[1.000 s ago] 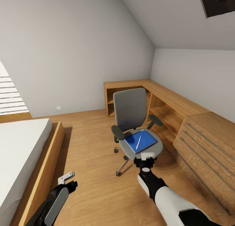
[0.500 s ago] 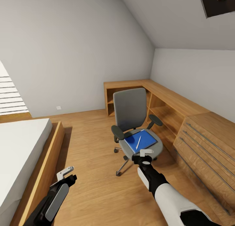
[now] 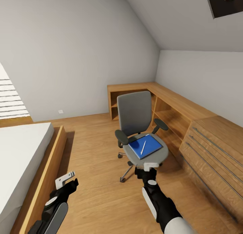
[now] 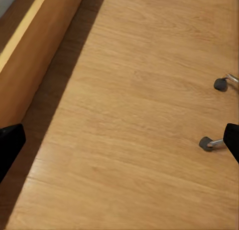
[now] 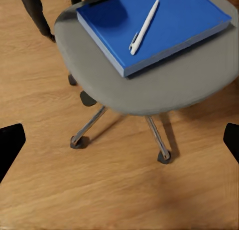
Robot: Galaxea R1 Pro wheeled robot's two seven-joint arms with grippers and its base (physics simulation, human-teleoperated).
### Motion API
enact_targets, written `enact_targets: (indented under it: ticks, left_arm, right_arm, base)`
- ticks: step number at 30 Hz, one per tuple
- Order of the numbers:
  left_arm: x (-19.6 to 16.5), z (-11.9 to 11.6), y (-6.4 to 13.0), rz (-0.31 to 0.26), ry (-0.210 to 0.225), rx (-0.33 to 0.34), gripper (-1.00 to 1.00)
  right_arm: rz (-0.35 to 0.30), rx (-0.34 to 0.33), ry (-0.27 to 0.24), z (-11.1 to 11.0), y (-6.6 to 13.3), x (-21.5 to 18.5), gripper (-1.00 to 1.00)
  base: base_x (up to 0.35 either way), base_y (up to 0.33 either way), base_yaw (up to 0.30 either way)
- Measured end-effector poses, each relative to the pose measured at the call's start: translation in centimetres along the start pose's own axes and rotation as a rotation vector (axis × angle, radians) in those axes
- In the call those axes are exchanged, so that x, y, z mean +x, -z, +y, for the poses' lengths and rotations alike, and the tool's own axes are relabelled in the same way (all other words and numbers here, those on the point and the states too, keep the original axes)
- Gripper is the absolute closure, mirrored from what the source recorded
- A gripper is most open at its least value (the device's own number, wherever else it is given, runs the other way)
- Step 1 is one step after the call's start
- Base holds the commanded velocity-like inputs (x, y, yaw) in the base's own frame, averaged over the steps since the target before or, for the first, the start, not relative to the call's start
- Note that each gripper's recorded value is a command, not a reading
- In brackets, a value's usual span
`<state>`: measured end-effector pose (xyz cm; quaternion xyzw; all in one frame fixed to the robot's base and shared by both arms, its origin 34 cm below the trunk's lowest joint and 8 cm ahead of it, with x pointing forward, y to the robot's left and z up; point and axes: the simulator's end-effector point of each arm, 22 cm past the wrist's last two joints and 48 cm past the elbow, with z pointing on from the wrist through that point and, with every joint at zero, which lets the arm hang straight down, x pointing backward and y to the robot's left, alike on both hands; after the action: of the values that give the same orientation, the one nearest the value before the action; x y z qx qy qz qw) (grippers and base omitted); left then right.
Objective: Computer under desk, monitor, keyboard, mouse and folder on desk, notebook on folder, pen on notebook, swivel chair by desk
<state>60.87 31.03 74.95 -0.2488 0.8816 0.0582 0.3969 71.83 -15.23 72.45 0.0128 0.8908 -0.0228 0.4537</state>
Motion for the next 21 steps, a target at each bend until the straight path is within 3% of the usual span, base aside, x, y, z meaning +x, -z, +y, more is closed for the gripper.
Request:
enact_targets:
  ticks: [2, 3, 21]
  left_arm:
    - [0.0, 0.1, 0.3, -0.007, -0.005, 0.001, -1.0]
    - [0.0, 0.1, 0.6, -0.012, -0.01, 0.001, -1.0]
    - [0.2, -0.4, 0.8, -0.01, -0.018, 0.013, -1.0]
  right_arm:
    - [0.007, -0.014, 0.021, 1.0, 1.7, 0.5, -1.0]
    - [0.018, -0.027, 0.039, 1.9, 3.5, 0.6, -1.0]
    - [0.024, -0.032, 0.046, 2.2, 4.0, 1.2, -1.0]
  base:
    - [0.046, 0.0, 0.0]
    - [0.132, 0.0, 0.0]
    - [0.303, 0.0, 0.0]
